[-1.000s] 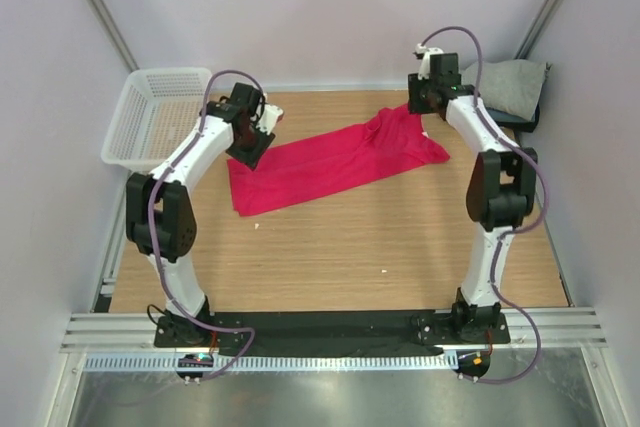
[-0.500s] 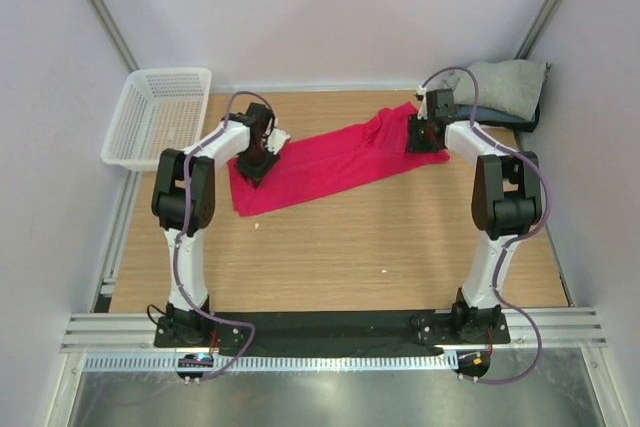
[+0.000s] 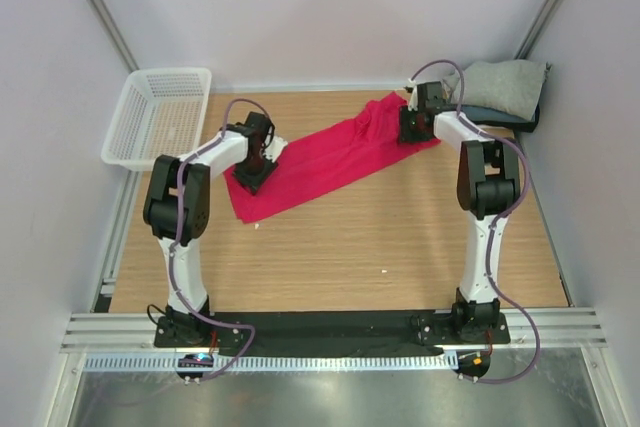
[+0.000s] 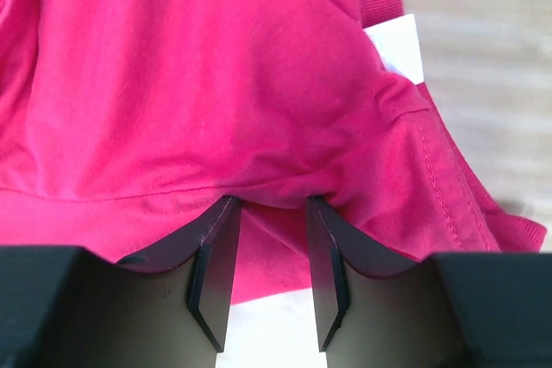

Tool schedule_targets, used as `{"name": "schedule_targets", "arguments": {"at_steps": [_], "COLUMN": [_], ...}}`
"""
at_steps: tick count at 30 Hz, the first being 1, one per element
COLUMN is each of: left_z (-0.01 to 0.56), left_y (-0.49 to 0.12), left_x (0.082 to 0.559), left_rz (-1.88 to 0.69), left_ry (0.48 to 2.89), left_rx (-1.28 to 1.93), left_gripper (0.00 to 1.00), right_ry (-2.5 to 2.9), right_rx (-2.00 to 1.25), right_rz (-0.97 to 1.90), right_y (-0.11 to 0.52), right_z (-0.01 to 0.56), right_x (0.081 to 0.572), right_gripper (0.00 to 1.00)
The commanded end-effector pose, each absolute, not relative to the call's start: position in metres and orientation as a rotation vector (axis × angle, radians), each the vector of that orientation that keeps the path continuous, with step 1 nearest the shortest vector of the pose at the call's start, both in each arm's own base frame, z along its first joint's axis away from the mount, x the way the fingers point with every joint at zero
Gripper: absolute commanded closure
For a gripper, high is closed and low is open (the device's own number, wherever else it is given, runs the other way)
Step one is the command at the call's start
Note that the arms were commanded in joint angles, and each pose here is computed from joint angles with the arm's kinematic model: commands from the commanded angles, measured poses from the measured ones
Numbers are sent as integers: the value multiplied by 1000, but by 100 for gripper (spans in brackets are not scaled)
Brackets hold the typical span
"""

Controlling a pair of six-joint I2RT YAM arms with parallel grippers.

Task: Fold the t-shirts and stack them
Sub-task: Fold the tshirt

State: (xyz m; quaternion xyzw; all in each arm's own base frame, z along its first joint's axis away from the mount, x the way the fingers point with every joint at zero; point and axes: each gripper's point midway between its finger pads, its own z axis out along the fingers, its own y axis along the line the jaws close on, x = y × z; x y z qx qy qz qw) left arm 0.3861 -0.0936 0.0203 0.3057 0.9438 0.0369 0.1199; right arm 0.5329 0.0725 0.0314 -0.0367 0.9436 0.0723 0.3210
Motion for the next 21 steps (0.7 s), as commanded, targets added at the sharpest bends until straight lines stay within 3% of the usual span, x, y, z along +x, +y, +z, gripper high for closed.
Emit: {"name": "schedule_targets", "arguments": {"at_steps": [1,13,21], "left_z": [27,33,87], "left_y": [-102,-144,-156], "left_x": [355,285,311], "left_rz": [148,238,354], "left_ry": [2778,2698,2479], "left_rx": [939,1212,1269], "left_gripper": [59,59,59], "right_ry": [2447,2336,2248], "right_rx": [-146,-224,-197], "right_rz": [179,175,119], "right_y": [81,103,92], "right_z": [26,39,106], "right_x": [555,603,599], "right_gripper": [57,52,50]}}
